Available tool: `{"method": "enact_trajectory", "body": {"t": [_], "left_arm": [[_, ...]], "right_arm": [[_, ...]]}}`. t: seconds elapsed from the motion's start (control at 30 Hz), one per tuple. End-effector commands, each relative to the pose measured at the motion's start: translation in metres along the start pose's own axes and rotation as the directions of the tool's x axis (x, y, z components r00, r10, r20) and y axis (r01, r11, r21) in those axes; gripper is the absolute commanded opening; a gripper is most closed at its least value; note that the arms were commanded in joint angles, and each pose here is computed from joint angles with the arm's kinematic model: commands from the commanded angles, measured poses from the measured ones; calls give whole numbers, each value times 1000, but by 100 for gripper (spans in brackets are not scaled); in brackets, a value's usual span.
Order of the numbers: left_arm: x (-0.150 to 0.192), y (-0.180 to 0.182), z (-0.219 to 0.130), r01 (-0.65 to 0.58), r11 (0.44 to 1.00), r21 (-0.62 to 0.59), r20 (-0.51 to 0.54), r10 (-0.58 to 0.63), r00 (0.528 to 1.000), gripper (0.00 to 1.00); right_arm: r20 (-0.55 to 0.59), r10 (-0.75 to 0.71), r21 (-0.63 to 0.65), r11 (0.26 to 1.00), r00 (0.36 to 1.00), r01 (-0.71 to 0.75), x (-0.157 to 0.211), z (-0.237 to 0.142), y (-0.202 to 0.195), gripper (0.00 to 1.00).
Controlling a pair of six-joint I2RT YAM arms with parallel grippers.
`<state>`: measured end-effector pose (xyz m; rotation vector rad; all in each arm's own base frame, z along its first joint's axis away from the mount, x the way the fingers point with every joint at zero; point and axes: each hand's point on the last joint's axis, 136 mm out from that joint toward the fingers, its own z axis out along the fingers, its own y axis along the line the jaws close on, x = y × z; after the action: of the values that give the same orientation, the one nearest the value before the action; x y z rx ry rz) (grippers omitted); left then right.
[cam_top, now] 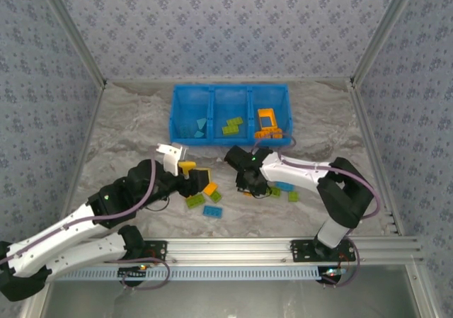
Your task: Sort the legos into containers by color
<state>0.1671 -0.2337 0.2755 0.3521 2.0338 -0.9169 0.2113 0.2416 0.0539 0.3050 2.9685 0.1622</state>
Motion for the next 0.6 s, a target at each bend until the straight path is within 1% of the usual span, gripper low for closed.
{"method": "enact_trajectory", "body": {"t": [0.0, 0.1, 0.2, 0.23, 0.37, 0.4, 0.57], "left_arm": [[-22, -10, -2, 1, 1000, -3, 43, -1, 999, 67], [-28, -15, 7, 0, 1000, 0, 54, 0, 999, 67], [-36, -20, 17, -2, 1000, -2, 72, 2, 997, 67], [-39, -21, 20, -7, 1000, -5, 72, 7, 997, 67], [-51, -28, 33, -11, 1000, -12, 93, 12, 996, 67], [-55, -29, 36, -5, 1000, -6, 100, 5, 995, 67], [-64, -29, 49, 22, 1000, 8, 98, -23, 995, 67]], "right_arm": [[172, -52, 45, 998, 984, 45, -38, -60, -16, 24], [277, -63, 45, 998, 959, 52, -84, -89, -26, 25], [365, -115, 83, 992, 924, 91, -133, -104, -31, 26], [378, -128, 100, 990, 917, 97, -148, -106, -32, 26], [434, -185, 193, 975, 882, 109, -211, -105, -36, 25], [433, -196, 219, 970, 880, 108, -225, -100, -38, 25], [433, -225, 289, 952, 873, 102, -279, -75, -43, 25]]}}
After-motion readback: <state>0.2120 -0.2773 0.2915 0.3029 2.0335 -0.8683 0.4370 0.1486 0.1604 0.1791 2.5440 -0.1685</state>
